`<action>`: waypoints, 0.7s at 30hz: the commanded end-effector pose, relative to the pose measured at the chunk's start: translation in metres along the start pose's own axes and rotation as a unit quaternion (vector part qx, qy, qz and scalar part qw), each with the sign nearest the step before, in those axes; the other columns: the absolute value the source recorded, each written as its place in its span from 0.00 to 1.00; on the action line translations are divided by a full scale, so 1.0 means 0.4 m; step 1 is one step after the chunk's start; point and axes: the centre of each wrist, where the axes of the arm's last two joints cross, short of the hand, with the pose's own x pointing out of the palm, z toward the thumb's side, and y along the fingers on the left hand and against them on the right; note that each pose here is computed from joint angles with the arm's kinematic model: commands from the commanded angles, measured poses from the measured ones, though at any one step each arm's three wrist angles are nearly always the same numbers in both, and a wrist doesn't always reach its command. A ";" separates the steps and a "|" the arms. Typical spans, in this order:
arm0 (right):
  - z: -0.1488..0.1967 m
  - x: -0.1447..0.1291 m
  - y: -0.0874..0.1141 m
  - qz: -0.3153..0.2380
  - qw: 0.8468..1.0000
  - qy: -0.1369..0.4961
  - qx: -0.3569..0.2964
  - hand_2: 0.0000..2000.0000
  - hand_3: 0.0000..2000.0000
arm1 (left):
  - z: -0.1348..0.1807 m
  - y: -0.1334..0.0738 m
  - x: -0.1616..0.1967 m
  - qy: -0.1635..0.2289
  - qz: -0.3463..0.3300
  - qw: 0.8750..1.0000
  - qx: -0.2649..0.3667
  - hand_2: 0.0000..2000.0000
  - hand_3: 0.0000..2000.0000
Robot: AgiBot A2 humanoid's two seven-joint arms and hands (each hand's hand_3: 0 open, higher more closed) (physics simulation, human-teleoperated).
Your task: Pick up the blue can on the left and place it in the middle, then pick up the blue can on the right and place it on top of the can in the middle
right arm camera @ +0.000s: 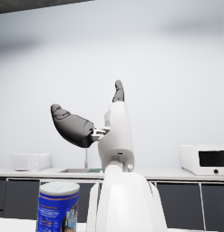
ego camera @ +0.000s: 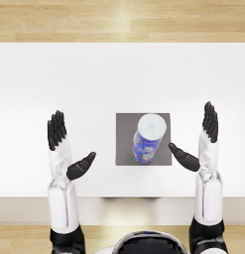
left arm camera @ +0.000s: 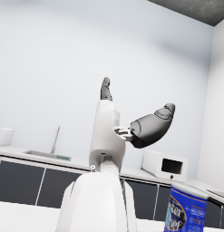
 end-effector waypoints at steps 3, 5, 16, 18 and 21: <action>0.010 -0.104 0.013 -0.075 0.997 0.024 -0.015 0.00 0.00 | 0.001 0.004 -0.086 0.023 0.063 0.998 0.002 0.00 0.00; -0.002 -0.118 0.022 -0.084 0.996 0.026 -0.007 0.00 0.00 | -0.014 -0.002 -0.101 0.024 0.076 0.997 -0.012 0.00 0.00; -0.020 -0.117 0.035 -0.084 0.996 0.024 0.007 0.00 0.00 | -0.025 -0.015 -0.103 0.022 0.080 0.996 -0.022 0.00 0.00; -0.021 -0.118 0.035 -0.084 0.996 0.024 0.007 0.00 0.00 | -0.025 -0.015 -0.104 0.022 0.081 0.996 -0.022 0.00 0.00; -0.021 -0.118 0.035 -0.085 0.996 0.024 0.008 0.00 0.00 | -0.025 -0.015 -0.104 0.022 0.081 0.996 -0.023 0.00 0.00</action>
